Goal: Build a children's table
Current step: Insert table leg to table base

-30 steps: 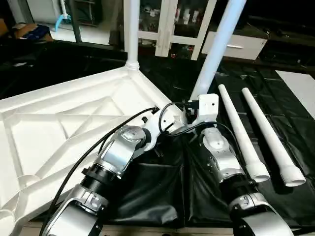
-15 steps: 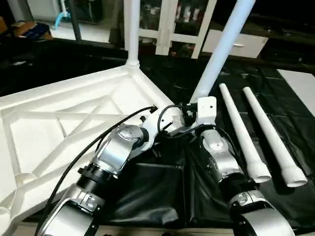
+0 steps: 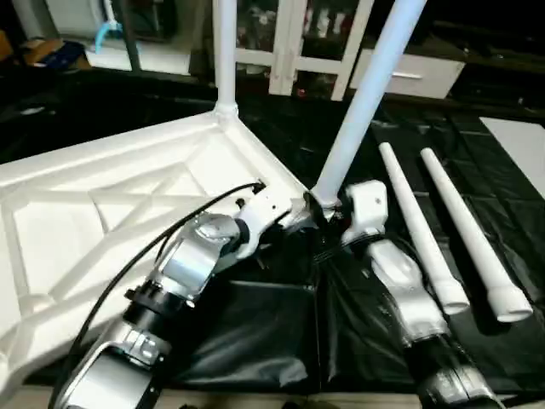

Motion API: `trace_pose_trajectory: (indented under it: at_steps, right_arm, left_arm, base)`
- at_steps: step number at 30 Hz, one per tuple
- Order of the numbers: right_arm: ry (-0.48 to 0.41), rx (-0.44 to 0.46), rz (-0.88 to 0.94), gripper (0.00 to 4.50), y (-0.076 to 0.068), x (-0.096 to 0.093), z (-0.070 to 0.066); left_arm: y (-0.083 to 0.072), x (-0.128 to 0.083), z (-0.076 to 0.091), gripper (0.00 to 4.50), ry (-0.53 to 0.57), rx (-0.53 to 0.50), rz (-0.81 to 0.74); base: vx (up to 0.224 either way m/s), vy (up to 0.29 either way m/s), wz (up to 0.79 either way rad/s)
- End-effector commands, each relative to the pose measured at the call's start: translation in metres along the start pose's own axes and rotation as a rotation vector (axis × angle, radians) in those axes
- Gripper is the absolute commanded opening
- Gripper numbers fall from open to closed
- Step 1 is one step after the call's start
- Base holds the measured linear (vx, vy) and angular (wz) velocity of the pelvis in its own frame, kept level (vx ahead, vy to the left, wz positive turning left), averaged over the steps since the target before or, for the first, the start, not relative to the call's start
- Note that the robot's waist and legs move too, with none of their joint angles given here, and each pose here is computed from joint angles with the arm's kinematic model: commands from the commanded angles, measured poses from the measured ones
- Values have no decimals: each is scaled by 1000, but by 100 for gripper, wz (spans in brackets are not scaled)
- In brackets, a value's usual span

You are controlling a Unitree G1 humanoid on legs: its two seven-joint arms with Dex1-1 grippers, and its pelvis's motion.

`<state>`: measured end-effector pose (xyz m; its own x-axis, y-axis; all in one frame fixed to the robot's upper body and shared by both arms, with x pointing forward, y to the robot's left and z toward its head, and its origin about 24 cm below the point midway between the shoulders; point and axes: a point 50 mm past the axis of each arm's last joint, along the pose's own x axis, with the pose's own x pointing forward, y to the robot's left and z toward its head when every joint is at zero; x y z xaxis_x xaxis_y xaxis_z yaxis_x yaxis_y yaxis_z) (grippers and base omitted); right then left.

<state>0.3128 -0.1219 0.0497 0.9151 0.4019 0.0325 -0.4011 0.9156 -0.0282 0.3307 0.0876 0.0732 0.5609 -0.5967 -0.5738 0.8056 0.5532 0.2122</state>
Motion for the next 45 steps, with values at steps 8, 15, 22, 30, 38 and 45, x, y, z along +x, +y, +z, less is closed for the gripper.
trace_pose_trajectory:
  at_steps: [8, 15, 22, 30, 38, 45]
  right_arm:
    - [-49, 92, 168, 447, -14, -42, 21]
    - [84, 28, 497, 447, -32, -75, 25]
    - [131, -12, 620, 447, -45, -85, 35]
    - [204, -51, 784, 447, -50, -85, 36]
    - [234, -73, 815, 431, -52, -74, 27]
    - [252, -68, 861, 350, -49, -71, 21]
  left_arm:
    - [-3, -5, -17, 0, 9, 112, -118]
    - [-32, -19, -33, 0, -26, 247, -427]
    - [-44, -21, -39, 0, -29, 316, -530]
    - [-46, -25, -38, 0, -48, 341, -593]
    - [-50, -26, -37, 0, -73, 344, -634]
    - [-49, -27, -37, 0, -65, 354, -635]
  base:
    - [0, 0, 0]
    - [0, 0, 0]
    - [0, 0, 0]
    - [0, 0, 0]
    - [0, 0, 0]
    - [0, 0, 0]
